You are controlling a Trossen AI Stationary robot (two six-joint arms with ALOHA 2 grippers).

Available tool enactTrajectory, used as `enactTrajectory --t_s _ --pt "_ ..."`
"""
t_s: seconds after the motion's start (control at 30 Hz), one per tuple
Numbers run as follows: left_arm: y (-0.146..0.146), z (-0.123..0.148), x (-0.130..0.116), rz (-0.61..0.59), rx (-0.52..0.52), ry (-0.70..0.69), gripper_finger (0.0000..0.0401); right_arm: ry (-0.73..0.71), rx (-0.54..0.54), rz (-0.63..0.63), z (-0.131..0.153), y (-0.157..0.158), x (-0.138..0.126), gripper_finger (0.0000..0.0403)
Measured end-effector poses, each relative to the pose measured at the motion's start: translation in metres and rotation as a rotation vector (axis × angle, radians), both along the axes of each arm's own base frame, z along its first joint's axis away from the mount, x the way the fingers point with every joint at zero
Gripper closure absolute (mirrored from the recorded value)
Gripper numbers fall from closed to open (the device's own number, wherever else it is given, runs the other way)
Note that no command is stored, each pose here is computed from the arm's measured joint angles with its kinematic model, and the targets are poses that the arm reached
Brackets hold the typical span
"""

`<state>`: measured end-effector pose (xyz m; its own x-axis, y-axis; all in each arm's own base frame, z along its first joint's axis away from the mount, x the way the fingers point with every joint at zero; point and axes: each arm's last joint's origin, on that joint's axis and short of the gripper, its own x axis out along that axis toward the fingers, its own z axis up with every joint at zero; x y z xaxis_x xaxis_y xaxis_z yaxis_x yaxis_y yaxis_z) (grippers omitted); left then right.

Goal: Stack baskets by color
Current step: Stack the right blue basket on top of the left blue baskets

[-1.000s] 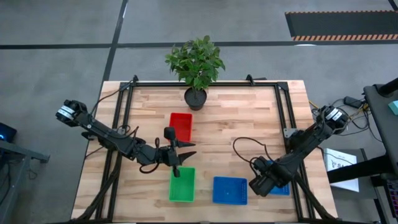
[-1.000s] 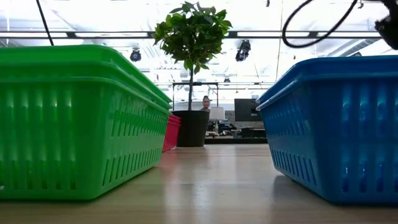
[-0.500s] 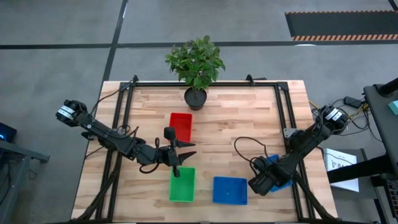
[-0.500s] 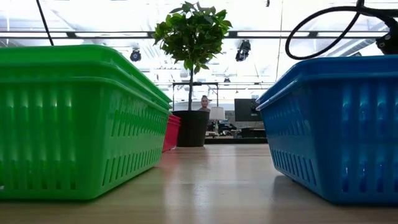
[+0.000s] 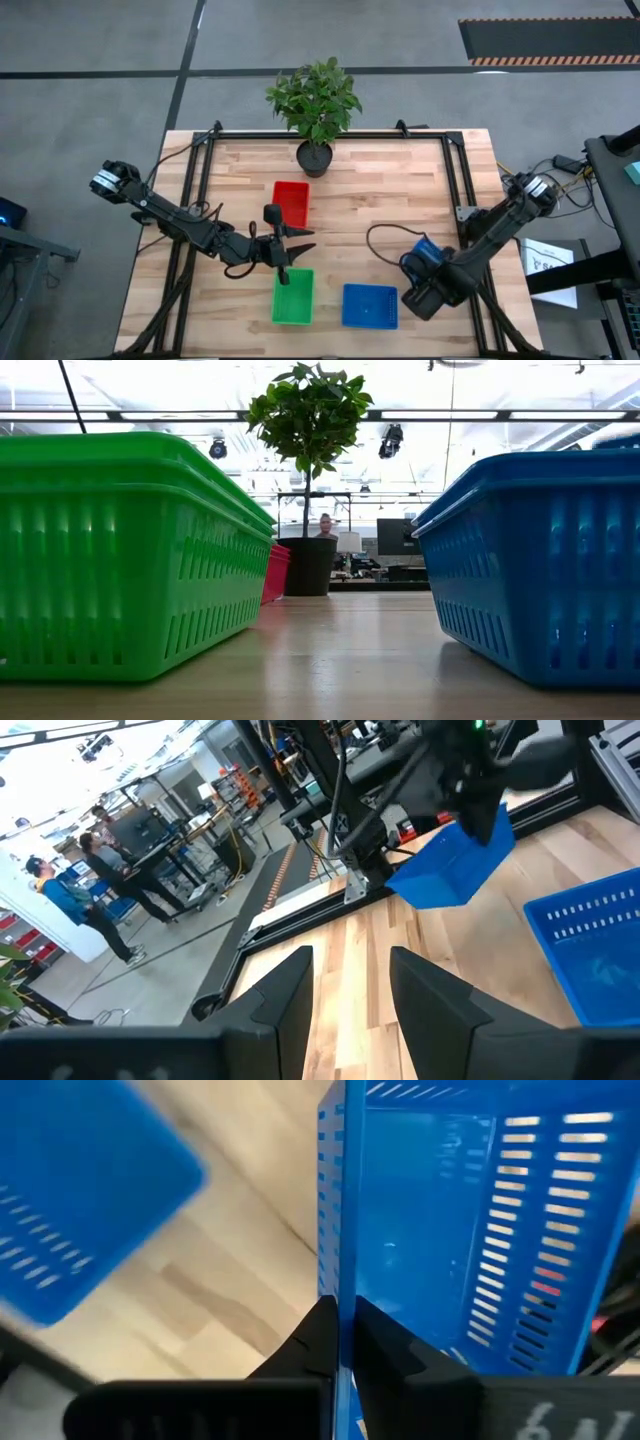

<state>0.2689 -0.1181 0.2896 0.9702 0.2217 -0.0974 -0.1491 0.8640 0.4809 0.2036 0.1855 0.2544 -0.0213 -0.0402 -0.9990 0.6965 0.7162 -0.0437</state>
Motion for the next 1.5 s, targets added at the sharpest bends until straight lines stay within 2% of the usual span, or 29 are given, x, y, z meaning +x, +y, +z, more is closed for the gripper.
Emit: enactTrajectory --t_s 0.3,0.53,0.8,1.13,1.23,1.5 --pt "0.000 0.000 0.000 0.002 -0.021 -0.005 0.0283 -0.131 0.021 0.462 0.044 0.038 0.041 0.0391" --pt "0.000 0.000 0.000 0.001 -0.021 -0.005 0.0283 -0.151 -0.015 0.668 0.059 0.065 0.072 0.0391" --pt "0.000 0.000 0.000 0.001 -0.022 -0.005 0.0283 -0.196 -0.029 0.752 0.061 0.088 0.096 0.0391" --pt "0.000 0.000 0.000 0.001 -0.024 -0.005 0.0283 -0.162 -0.061 0.750 0.044 0.100 0.110 0.0391" --pt "-0.001 0.000 0.000 0.002 -0.047 -0.010 0.0283 -0.148 -0.102 0.754 0.039 0.102 0.111 0.0391" --pt "-0.004 0.000 -0.002 -0.010 -0.073 -0.016 0.0283 -0.130 -0.116 0.737 0.027 0.107 0.114 0.0391"
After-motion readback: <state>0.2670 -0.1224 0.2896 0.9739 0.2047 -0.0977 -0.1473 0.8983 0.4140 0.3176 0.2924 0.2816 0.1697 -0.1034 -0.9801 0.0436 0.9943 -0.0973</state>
